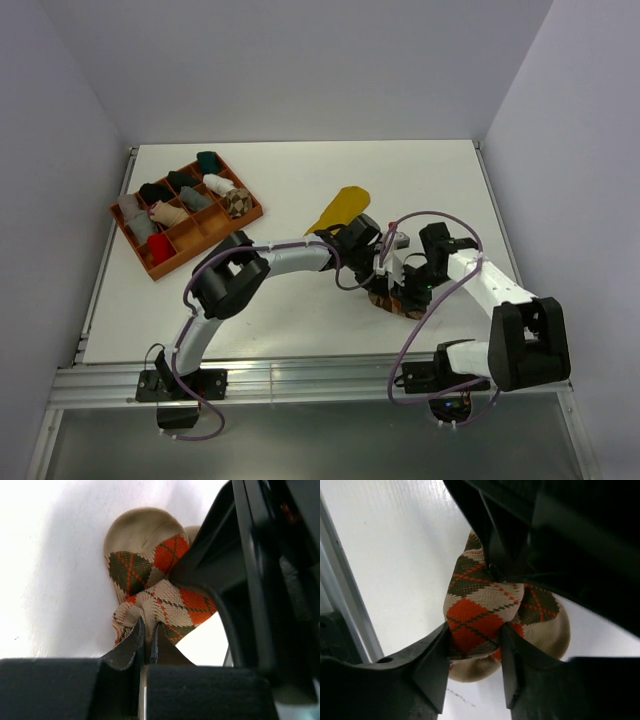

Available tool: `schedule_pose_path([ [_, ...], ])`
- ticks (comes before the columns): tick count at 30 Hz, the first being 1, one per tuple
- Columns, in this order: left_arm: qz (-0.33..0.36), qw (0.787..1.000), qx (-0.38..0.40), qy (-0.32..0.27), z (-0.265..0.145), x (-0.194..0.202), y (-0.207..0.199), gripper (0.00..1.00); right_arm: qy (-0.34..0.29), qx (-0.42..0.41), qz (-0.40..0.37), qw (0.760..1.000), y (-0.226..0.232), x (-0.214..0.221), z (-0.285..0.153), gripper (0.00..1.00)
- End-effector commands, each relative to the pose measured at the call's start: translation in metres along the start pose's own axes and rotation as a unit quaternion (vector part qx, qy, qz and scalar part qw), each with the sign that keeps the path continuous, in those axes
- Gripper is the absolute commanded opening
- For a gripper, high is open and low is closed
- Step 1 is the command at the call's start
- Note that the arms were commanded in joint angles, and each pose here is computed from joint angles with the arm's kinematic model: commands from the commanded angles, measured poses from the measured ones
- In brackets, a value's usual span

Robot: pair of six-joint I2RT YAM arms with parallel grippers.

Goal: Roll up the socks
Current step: Roll the sock at the center of the board.

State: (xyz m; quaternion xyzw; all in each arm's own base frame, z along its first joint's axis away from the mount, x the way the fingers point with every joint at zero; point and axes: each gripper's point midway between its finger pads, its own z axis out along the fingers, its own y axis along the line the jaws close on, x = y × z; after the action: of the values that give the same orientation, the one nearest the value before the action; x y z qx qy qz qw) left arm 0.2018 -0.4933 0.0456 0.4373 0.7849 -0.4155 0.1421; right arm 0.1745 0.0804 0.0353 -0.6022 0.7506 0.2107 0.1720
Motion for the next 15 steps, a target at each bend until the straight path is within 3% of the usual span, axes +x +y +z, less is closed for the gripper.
schedule_pose_path([
  [1,-0.009,0.999,-0.020,0.043,0.011,0.028,0.010,0.00,0.048,-0.004,0.018,0.999,0.001,0.016,0.014,0.46],
  [10,-0.017,0.999,-0.028,0.038,0.004,0.024,0.017,0.00,0.094,0.003,0.033,0.995,-0.016,0.024,0.030,0.30],
  [15,-0.034,0.998,-0.048,0.027,-0.007,0.018,0.032,0.00,0.114,0.024,0.033,0.993,-0.043,0.007,0.037,0.26],
])
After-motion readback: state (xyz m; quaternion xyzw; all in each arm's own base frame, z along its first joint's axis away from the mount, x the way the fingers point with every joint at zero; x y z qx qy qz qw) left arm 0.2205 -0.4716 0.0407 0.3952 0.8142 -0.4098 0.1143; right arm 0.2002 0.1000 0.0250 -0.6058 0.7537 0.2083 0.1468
